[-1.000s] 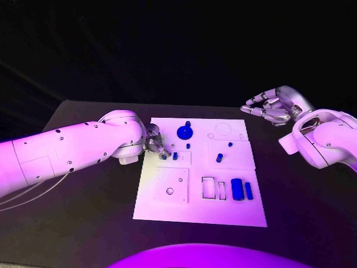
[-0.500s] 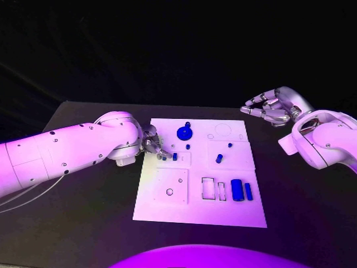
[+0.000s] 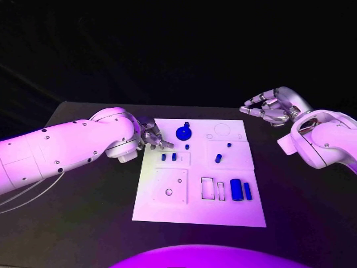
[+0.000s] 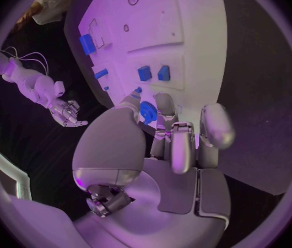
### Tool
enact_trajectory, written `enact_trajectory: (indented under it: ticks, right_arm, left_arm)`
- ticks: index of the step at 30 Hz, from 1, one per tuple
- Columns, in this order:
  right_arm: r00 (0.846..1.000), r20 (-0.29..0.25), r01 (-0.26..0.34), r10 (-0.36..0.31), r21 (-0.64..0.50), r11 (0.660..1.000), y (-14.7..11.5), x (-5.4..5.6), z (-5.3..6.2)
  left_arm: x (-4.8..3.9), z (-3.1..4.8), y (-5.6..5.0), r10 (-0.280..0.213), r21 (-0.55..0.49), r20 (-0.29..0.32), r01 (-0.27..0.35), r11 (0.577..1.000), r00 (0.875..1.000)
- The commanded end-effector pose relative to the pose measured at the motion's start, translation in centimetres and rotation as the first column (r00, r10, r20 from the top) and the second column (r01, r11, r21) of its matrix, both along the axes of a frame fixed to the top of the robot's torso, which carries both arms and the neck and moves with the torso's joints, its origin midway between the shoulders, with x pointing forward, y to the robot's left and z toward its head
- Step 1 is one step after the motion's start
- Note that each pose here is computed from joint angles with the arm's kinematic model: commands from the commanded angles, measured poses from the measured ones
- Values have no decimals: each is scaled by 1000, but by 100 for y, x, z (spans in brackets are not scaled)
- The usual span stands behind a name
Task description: Assemble the parts on the task board
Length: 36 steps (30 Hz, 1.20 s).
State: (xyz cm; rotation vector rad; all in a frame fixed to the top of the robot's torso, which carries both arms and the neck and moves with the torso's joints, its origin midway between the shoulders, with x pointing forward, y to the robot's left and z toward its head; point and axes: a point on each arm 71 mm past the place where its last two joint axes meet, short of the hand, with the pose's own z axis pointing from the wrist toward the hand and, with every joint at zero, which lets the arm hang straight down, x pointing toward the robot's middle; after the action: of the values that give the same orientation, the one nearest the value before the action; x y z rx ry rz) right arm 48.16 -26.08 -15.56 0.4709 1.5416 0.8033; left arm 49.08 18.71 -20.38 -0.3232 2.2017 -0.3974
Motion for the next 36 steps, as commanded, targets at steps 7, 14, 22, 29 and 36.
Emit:
enact_trajectory:
  ticks: [7,14,22,29,36]
  right_arm:
    - [1000,2,-10,10,0,1000,4,-3,-11]
    - [1000,1,-11,11,1,1000,4,-7,-16]
    - [1000,0,-13,13,2,1000,11,-11,-18]
    - [1000,-1,-15,15,3,1000,17,-14,-18]
    - [1000,-1,-16,16,3,1000,21,-16,-17]
  left_arm:
    - [44,215,-278,-94,-223,329,174,959,940]
    - [4,183,-505,-275,-73,518,362,929,810]
    - [-10,45,-664,-398,65,557,440,896,729]
    - [2,-50,-757,-456,121,518,466,877,724]
    - [21,-114,-795,-488,155,466,475,866,738]
